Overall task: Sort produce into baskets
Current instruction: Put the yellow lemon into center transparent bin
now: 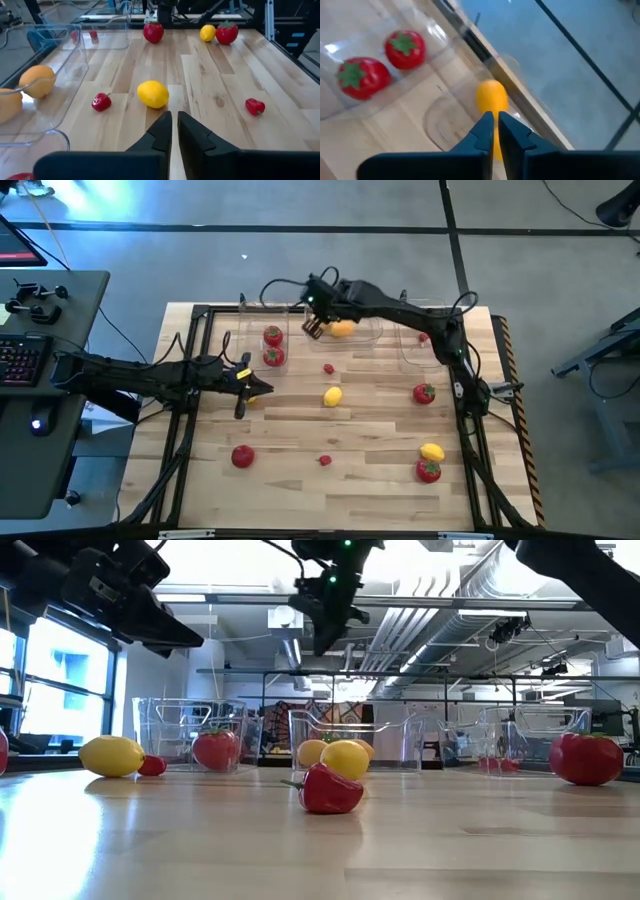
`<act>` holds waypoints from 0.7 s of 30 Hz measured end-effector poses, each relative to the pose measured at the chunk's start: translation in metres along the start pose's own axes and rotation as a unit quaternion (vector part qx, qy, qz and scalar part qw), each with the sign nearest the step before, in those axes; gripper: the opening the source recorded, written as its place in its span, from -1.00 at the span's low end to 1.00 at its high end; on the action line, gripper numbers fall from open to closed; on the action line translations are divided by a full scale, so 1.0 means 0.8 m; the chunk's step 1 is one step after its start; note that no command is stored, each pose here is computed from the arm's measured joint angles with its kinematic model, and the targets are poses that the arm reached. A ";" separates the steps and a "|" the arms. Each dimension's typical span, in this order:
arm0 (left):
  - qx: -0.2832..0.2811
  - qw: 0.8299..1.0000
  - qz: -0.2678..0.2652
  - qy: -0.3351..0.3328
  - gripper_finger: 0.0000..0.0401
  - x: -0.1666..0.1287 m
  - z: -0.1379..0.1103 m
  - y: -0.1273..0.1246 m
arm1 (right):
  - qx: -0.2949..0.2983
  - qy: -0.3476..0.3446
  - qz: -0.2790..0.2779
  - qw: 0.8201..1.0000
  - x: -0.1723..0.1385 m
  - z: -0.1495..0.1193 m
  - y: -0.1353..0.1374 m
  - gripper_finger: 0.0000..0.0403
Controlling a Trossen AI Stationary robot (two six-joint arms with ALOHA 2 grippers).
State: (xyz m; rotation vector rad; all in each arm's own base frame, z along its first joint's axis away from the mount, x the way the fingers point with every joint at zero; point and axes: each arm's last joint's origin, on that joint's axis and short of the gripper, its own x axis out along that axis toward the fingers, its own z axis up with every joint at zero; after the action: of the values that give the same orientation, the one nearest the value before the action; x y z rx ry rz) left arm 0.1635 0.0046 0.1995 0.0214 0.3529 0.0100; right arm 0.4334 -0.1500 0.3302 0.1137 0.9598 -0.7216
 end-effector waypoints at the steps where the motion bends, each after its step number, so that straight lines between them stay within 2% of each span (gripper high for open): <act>1: 0.000 1.000 0.000 0.004 -0.93 0.000 -0.001 0.000 | -0.006 -0.006 0.003 1.000 0.002 -0.001 0.008 -0.98; 6: -0.002 1.000 -0.001 0.022 -0.95 0.000 -0.005 0.000 | -0.035 -0.037 0.020 0.998 0.028 -0.014 0.049 -0.99; 9: -0.006 0.999 -0.001 0.035 -0.97 0.000 -0.008 0.000 | -0.053 -0.055 0.011 0.997 0.044 -0.031 0.068 -1.00; 11: -0.010 0.999 0.000 0.044 -0.98 0.000 -0.011 0.000 | -0.061 -0.071 0.007 0.996 0.044 -0.045 0.074 -1.00; 13: -0.010 0.998 0.001 0.059 -0.98 -0.001 -0.010 0.000 | -0.045 -0.092 0.014 0.995 0.038 -0.059 0.073 -1.00; 21: -0.027 0.989 0.041 0.139 -0.98 -0.004 -0.007 0.003 | -0.005 -0.176 0.079 0.981 0.011 -0.155 0.077 -1.00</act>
State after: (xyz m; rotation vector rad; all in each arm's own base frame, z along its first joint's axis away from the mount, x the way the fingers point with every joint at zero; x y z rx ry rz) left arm 0.1586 0.0068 0.1951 -0.0188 0.6303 0.1053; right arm 0.3865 -0.0588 0.2370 0.0500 0.6091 -0.5664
